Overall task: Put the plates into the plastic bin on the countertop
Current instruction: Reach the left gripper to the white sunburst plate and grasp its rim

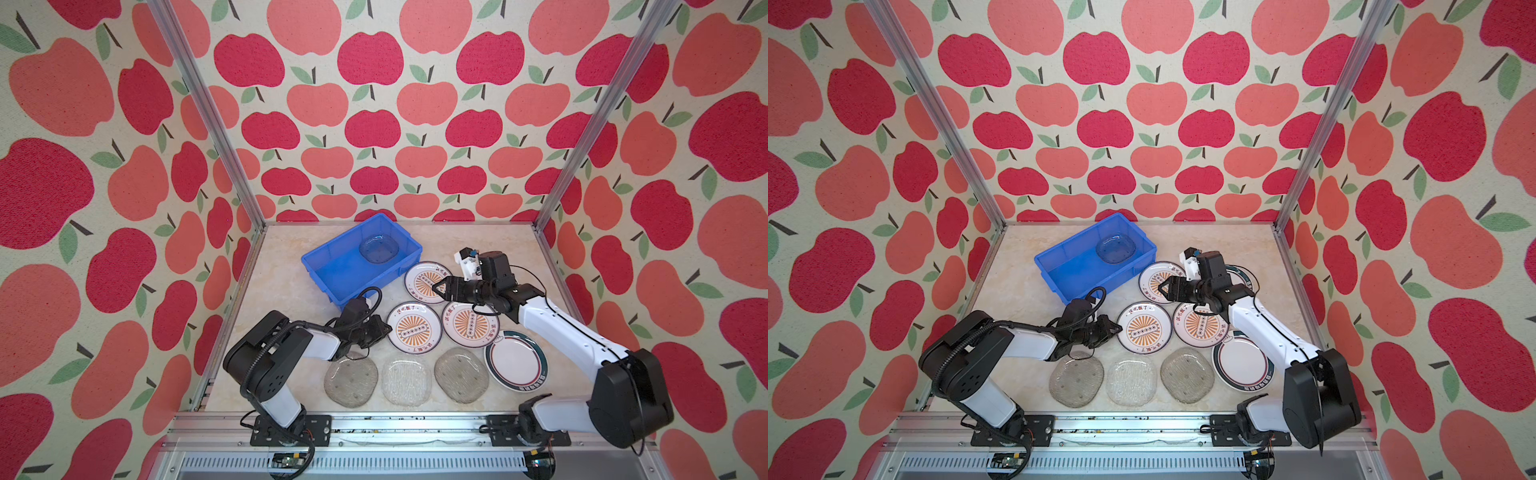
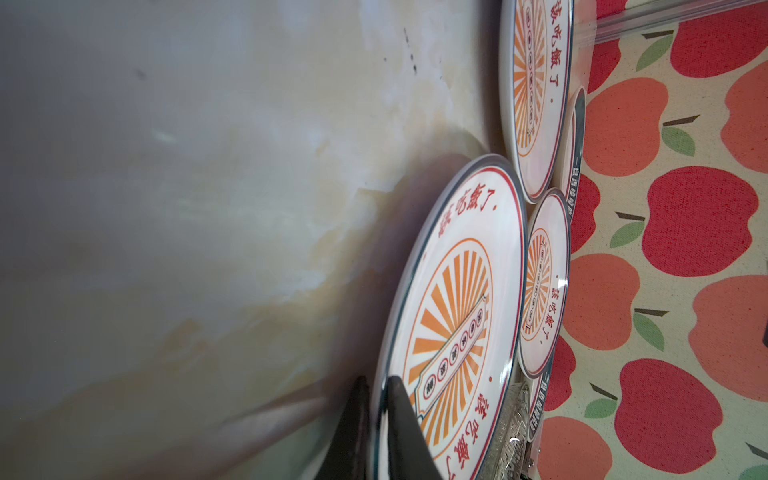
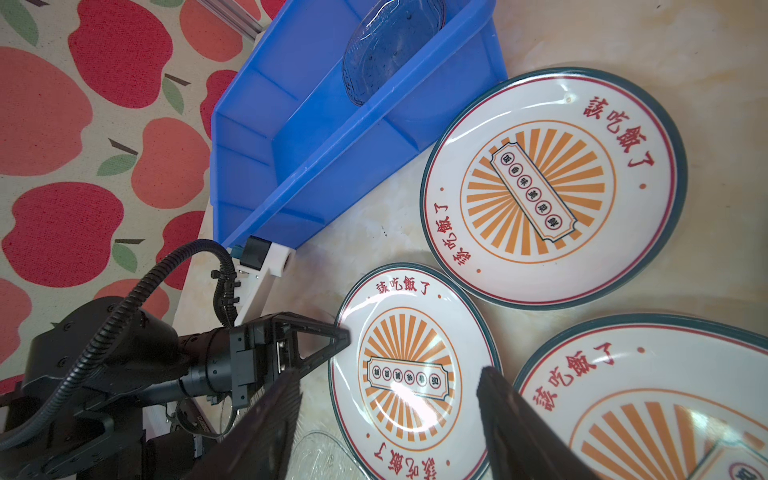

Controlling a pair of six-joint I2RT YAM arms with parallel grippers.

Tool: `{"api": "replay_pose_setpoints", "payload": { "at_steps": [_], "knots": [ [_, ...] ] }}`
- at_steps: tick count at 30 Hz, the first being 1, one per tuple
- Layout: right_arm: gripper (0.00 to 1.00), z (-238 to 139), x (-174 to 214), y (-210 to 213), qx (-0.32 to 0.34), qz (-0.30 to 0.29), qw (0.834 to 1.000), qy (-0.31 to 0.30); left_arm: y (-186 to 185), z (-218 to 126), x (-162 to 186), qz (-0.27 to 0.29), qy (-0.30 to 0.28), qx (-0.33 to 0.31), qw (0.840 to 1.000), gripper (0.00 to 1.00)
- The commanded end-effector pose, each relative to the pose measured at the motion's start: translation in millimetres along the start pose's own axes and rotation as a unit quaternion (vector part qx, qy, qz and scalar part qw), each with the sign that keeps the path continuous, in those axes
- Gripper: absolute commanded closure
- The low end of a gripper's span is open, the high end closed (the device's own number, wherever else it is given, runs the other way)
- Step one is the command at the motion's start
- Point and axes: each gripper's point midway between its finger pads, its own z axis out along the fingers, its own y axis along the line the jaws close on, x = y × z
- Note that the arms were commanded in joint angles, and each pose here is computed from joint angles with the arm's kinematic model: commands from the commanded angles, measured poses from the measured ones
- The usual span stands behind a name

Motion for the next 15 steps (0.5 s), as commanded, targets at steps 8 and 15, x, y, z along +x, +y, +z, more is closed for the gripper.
{"api": "replay_pose_setpoints", "payload": {
  "at_steps": [8,15],
  "knots": [
    [0.29,6,1,0,-0.002,-0.001,1.000,-0.002,3,-8,-9,-0.001,-0.014,-0.018,1.000,0.95],
    [0.29,6,-2,2,-0.010,0.002,1.000,-0.005,-9,-22,-21,0.025,-0.030,-0.022,0.999,1.00]
  ]
}}
